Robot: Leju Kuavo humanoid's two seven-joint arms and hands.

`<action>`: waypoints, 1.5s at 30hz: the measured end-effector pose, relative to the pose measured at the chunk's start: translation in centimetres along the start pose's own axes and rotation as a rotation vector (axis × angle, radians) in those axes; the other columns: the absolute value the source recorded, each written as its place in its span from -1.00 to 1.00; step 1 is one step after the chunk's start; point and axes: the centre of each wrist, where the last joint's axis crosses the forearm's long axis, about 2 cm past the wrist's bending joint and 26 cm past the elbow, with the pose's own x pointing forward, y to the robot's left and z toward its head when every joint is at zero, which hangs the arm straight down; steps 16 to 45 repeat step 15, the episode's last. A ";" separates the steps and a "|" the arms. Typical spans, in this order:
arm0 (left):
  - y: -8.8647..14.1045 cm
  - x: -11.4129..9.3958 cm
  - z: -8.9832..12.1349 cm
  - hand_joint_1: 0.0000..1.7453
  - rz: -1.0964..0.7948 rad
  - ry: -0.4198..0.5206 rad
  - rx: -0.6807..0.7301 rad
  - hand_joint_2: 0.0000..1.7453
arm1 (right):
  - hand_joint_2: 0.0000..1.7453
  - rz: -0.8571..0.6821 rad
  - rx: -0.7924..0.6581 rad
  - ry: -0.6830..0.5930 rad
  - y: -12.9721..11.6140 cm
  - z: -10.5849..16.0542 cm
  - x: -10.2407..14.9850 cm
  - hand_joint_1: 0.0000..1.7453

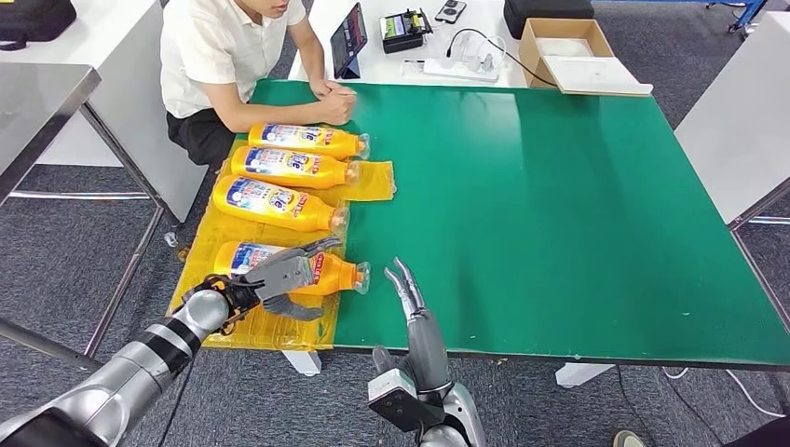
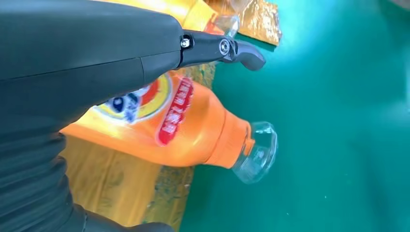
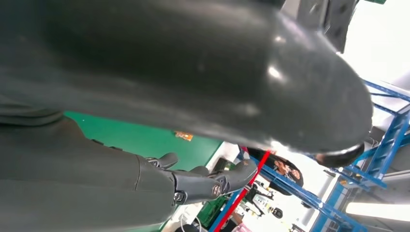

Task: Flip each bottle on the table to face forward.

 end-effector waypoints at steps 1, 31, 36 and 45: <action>-0.1 0.0 0.3 -1.00 0.000 -0.009 0.002 0.00 | -1.00 0.000 0.001 0.000 0.0 0.0 0.0 -1.00; -5.9 2.5 3.3 -1.00 0.233 -0.407 0.202 1.00 | -1.00 -0.185 -0.043 0.010 0.0 0.5 0.1 -1.00; -5.9 2.5 3.3 -1.00 0.233 -0.407 0.202 1.00 | -1.00 -0.185 -0.043 0.010 0.0 0.5 0.1 -1.00; -5.9 2.5 3.3 -1.00 0.233 -0.407 0.202 1.00 | -1.00 -0.185 -0.043 0.010 0.0 0.5 0.1 -1.00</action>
